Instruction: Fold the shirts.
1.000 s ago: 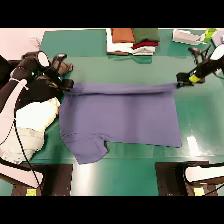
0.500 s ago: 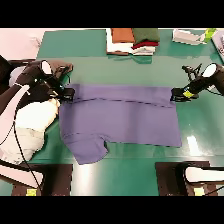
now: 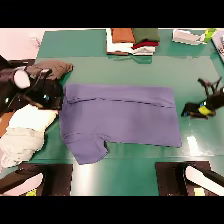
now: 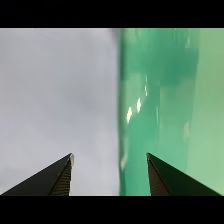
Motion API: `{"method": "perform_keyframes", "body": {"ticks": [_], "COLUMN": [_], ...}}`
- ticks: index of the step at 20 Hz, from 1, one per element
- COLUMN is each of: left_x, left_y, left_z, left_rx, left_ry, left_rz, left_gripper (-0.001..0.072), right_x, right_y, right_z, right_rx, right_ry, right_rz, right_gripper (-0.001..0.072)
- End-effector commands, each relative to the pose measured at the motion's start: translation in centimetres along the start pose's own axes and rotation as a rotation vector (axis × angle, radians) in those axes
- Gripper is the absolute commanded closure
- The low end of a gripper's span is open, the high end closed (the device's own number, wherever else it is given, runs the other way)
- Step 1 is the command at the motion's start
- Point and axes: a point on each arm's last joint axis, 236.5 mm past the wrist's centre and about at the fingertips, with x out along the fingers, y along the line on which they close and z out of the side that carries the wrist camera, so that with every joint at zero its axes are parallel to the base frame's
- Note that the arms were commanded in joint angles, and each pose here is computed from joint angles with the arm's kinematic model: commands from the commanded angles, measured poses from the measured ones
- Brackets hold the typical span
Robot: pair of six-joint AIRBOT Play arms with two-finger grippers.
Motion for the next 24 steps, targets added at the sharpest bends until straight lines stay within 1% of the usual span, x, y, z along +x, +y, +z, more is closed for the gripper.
{"method": "perform_keyframes", "body": {"ticks": [1, 2, 6, 7, 9, 11, 12, 13, 14, 15, 16, 19, 22, 24], "left_x": [0.5, 0.7, 1.0, 1.0, 1.0, 1.0, 1.0, 1.0, 1.0, 1.0, 1.0, 1.7, 3.9, 5.5], "left_y": [0.5, 0.5, 0.4, 0.4, 0.4, 0.4, 0.4, 0.4, 0.4, 0.4, 0.5, 0.4, -1.2, -1.9], "left_z": [-5.0, -5.9, -6.8, -6.7, -6.3, -6.1, -6.2, -6.2, -6.3, -6.6, -7.2, -9.4, -12.8, -14.7], "left_rx": [-0.068, -0.071, -0.073, -0.072, -0.072, -0.072, -0.072, -0.073, -0.073, -0.072, -0.072, -0.079, -0.117, -0.09], "left_ry": [-0.011, -0.01, 0.002, -0.002, -0.02, -0.025, -0.024, -0.023, -0.019, -0.007, 0.018, 0.104, 0.212, 0.251], "left_rz": [-0.004, -0.009, -0.014, -0.014, -0.016, -0.016, -0.016, -0.017, -0.016, -0.015, -0.012, -0.015, -0.092, -0.096], "left_gripper": [0.0284, 0.0283, 0.0283, 0.0283, 0.0283, 0.0283, 0.0283, 0.0283, 0.0283, 0.0283, 0.0283, 0.0283, 0.0282, 0.0282], "right_x": [2.7, 3.5, 6.1, 6.6, 7.1, 7.3, 7.4, 7.5, 7.6, 7.7, 7.7, 7.5, 6.6, 6.1], "right_y": [-1.4, -1.3, -1.0, -0.6, 0.6, 0.7, 0.9, 1.2, 1.5, 1.9, 2.2, 2.9, 3.4, 3.5], "right_z": [-7.3, -8.7, -12.1, -12.6, -12.2, -11.6, -11.5, -11.3, -11.1, -11.0, -10.9, -10.5, -9.2, -8.5], "right_rx": [0.065, 0.073, 0.105, 0.112, 0.127, 0.115, 0.099, 0.081, 0.055, 0.029, 0.003, -0.037, -0.051, -0.055], "right_ry": [0.129, 0.151, 0.227, 0.236, 0.214, 0.193, 0.187, 0.181, 0.173, 0.166, 0.163, 0.153, 0.116, 0.094], "right_rz": [-0.012, -0.01, 0.007, 0.025, 0.073, 0.062, 0.057, 0.053, 0.049, 0.044, 0.039, 0.034, 0.036, 0.036], "right_gripper": [0.0191, 0.0209, 0.0213, 0.023, 0.0254, 0.0264, 0.0281, 0.0325, 0.0421, 0.0548, 0.0697, 0.0693, 0.0693, 0.0693]}}
